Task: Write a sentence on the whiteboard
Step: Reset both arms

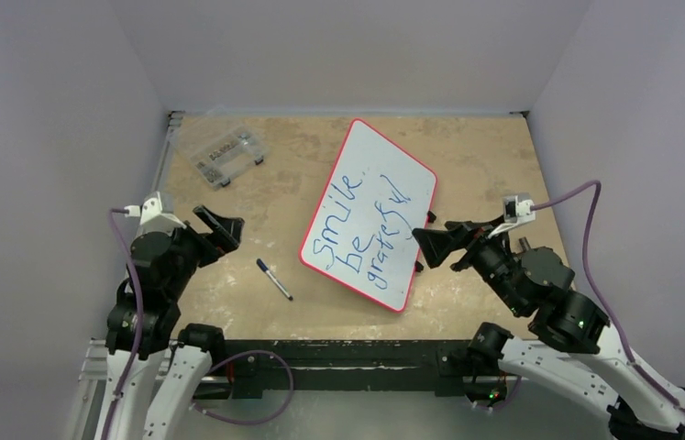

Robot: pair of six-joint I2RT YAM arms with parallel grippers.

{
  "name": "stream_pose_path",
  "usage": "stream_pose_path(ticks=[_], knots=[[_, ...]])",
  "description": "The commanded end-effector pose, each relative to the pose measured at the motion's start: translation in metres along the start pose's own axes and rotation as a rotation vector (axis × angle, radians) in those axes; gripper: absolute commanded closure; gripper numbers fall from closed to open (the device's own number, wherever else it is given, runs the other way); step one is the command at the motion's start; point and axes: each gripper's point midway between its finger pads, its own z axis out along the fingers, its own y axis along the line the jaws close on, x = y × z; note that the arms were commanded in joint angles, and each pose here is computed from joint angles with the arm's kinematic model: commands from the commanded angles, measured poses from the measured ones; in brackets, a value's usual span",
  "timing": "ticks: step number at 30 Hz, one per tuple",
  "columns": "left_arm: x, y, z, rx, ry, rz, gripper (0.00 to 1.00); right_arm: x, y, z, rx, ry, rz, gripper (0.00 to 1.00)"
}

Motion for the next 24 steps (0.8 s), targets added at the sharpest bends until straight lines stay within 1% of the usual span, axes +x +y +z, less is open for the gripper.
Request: stream_pose_path(ticks=[1, 6, 9, 13, 17, 19, 24], knots=[[-0.033, -0.004, -0.024, -0.008, -0.101, 0.168, 0.0, -0.022, -0.002, -0.009, 0.003, -0.091, 0.027, 0.01], [-0.064, -0.015, -0.047, 0.05, -0.276, 0.277, 0.0, -0.027, -0.013, -0.023, 0.027, -0.116, 0.032, 0.01], [-0.069, -0.026, -0.055, 0.13, -0.341, 0.355, 0.0, -0.032, -0.022, -0.035, 0.052, -0.136, 0.045, 0.01], [-0.067, -0.027, -0.052, 0.156, -0.377, 0.376, 0.0, -0.035, -0.035, -0.05, 0.085, -0.146, 0.046, 0.01], [-0.061, -0.032, -0.052, 0.224, -0.407, 0.396, 0.0, -0.039, -0.049, -0.067, 0.108, -0.187, 0.083, 0.01], [-0.057, -0.037, -0.054, 0.262, -0.408, 0.41, 0.0, -0.042, -0.051, -0.075, 0.091, -0.222, 0.104, 0.01], [-0.056, -0.037, -0.056, 0.265, -0.411, 0.418, 0.0, -0.052, -0.056, -0.094, 0.047, -0.294, 0.146, 0.01]])
